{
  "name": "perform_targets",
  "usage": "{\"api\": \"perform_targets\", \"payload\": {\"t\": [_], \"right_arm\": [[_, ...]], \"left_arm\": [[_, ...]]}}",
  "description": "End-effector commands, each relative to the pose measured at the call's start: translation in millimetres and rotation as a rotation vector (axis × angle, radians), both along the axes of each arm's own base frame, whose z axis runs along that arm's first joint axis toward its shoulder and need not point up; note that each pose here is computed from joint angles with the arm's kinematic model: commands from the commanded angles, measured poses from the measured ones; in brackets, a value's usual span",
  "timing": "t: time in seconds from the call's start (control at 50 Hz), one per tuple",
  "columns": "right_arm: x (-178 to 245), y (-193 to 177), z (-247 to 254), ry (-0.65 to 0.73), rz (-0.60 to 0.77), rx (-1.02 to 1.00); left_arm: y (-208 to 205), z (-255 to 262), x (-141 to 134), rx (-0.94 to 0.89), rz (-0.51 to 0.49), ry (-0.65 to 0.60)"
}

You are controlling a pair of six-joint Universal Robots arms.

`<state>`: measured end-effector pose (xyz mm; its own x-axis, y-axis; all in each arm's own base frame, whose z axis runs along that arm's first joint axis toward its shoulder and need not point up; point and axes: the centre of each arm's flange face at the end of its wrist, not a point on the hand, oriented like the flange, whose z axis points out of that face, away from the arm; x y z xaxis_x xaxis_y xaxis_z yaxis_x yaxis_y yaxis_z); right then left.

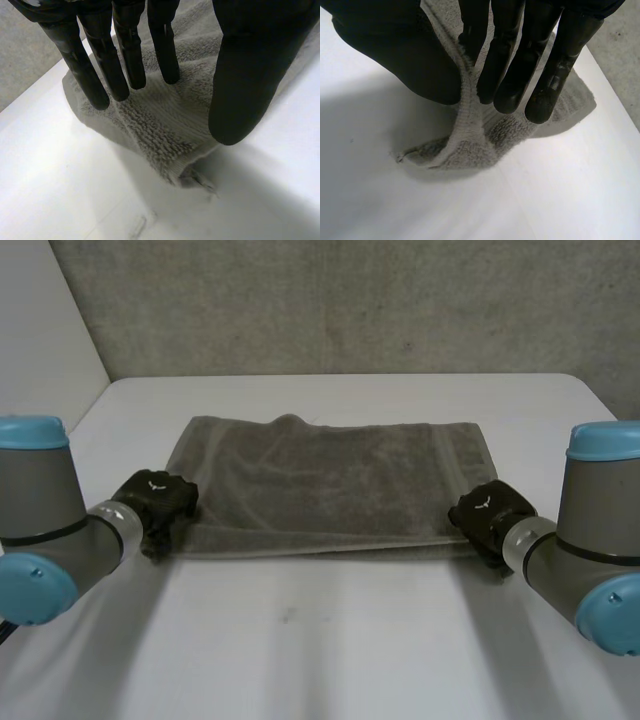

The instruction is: Fold the towel.

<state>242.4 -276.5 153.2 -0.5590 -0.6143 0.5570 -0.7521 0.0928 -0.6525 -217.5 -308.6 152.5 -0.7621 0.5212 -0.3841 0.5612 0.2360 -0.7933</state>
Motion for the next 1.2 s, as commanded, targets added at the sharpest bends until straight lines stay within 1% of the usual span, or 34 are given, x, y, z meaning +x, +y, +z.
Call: {"api": "perform_targets", "payload": {"t": [0.02,0.12,0.16,0.26,0.44,0.56,0.72,0.92,1.08,1.2], "right_arm": [[-3.7,-0.2,-3.8,-0.016,-0.005,0.013],[-6.1,-1.5,-4.2,-0.018,-0.01,0.016],[-6.5,-1.8,-4.2,-0.018,-0.012,0.016],[-7.3,-0.9,-6.4,-0.016,-0.013,0.021],[-6.8,-0.3,-8.2,-0.018,-0.01,0.019],[-6.4,-0.6,-9.8,-0.018,-0.009,0.012],[-6.2,-1.2,-12.9,-0.015,-0.009,0.017],[-6.0,-1.7,-17.6,-0.009,-0.006,0.022],[-6.4,-4.3,-15.9,-0.01,-0.01,0.012],[-11.8,-11.2,-13.8,-0.013,-0.034,-0.001]], "left_arm": [[13.0,8.0,10.5,-0.027,0.022,0.015],[12.4,4.3,18.8,-0.049,0.048,0.02],[9.8,-2.5,27.6,-0.056,0.079,0.022],[8.4,-15.7,37.2,-0.023,0.112,0.023],[2.2,-30.9,34.0,-0.014,0.108,0.028],[-0.8,-31.4,31.1,-0.018,0.106,0.041],[-2.1,-27.3,20.6,-0.035,0.084,0.06],[-16.4,-37.1,14.5,-0.031,0.078,0.054],[-30.5,-34.9,15.2,-0.059,0.078,0.06],[-32.5,-33.8,17.7,-0.063,0.082,0.054]]}}
